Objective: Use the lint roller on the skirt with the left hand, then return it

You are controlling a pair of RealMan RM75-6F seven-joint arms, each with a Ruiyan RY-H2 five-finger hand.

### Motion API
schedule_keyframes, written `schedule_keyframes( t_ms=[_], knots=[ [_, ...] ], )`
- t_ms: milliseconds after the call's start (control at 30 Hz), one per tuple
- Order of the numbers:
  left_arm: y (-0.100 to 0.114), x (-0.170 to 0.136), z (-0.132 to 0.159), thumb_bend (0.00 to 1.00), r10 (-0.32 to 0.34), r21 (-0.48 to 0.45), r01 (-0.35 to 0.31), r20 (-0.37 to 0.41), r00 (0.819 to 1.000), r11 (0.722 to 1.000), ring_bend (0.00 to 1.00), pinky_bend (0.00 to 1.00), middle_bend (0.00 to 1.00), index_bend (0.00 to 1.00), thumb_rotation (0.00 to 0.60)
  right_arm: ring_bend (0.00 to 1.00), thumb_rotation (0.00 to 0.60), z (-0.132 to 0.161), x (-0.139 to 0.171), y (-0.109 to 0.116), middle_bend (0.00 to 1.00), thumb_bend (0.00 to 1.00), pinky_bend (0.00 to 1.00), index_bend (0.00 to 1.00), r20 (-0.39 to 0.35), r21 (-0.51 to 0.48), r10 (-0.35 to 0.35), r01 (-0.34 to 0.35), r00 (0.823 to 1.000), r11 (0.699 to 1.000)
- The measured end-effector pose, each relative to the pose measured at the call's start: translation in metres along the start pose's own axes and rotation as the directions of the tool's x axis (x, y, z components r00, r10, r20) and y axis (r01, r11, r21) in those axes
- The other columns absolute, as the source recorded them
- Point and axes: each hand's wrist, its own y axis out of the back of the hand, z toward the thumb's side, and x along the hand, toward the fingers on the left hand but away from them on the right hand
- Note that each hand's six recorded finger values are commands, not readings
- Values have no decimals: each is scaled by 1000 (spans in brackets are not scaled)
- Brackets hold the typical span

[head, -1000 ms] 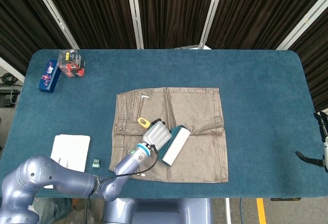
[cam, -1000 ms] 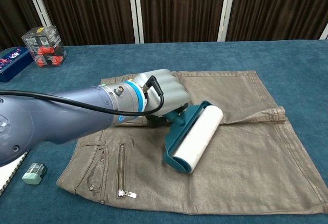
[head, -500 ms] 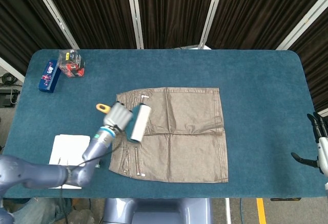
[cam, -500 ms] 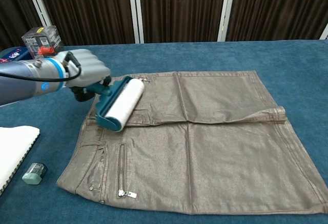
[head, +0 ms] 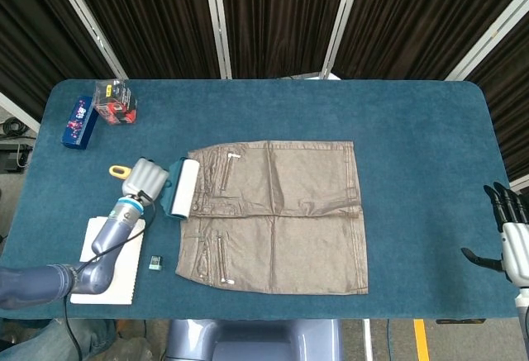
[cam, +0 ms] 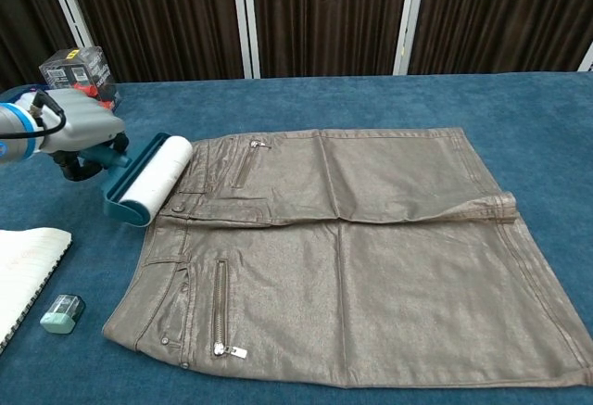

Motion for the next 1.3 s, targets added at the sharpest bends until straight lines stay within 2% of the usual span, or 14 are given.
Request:
schedule_keyframes(
  t_ms=[133,167,233,267,300,333,400,500,667,767,1000,1100,1200,1300],
  knots=[
    [-12,1,-18,632,-13,-9,13,-30,999,1000,388,434,515,659,600,0,600,1,0,-3,0,0,0,0,0,7,7,-7,1000,1000],
    [-15,1,-21,549,-16,-14,16,-36,999,1000,369,429,477,632,600,0,600,2,0,-3,0,0,0,0,0,9,8,-8,1000,1000],
    [-22,2,-29,277,-25,-31,24,-49,998,999,250,357,308,470,600,0,600,2,0,-4,0,0,0,0,-1,11,9,-9,1000,1000],
    [-24,2,-31,120,-28,-39,26,-53,998,999,139,262,168,298,600,0,600,3,1,-4,0,0,0,0,-2,13,10,-10,1000,1000],
    [-26,2,-34,30,-30,-52,27,-56,998,998,49,153,60,136,600,0,600,3,1,-4,0,0,0,0,-2,13,10,-10,1000,1000],
    [-28,1,-35,5,-32,-64,28,-57,998,998,11,89,17,61,600,0,600,3,1,-5,0,0,0,0,-2,13,11,-11,1000,1000],
    [-31,-1,-39,0,-39,-106,32,-65,997,994,0,6,0,0,600,0,600,4,1,-5,0,0,0,0,-4,11,12,-12,1000,1000],
    [-28,-10,-45,0,-28,-169,13,-86,996,986,0,0,0,0,600,0,600,6,3,-5,0,0,0,0,-11,9,14,-14,1000,1000],
    [-16,-28,-72,0,63,-225,-103,-180,982,969,0,0,0,0,600,0,600,10,6,-3,0,0,0,0,-33,-1,12,-12,999,1000],
    [-9,-48,-90,0,118,-303,-191,-243,963,934,0,0,0,0,600,0,600,12,9,-1,0,0,0,0,-48,-7,7,-7,999,1000],
    [-2,-118,-111,0,226,-496,-378,-339,913,782,0,0,0,0,600,0,600,12,12,4,0,0,0,0,-61,2,-19,20,998,1000],
    [-4,-150,-113,0,260,-517,-428,-367,893,741,0,0,0,0,600,0,600,11,13,6,0,0,0,0,-64,-1,-34,34,997,999],
    [-9,-179,-111,0,265,-533,-446,-383,885,719,0,0,0,0,600,0,600,11,15,9,0,0,0,0,-70,-9,-46,46,996,999],
    [-17,-203,-107,0,248,-536,-436,-388,888,723,0,0,0,0,600,0,600,12,17,13,0,0,0,0,-81,-20,-62,61,995,998]
  ],
)
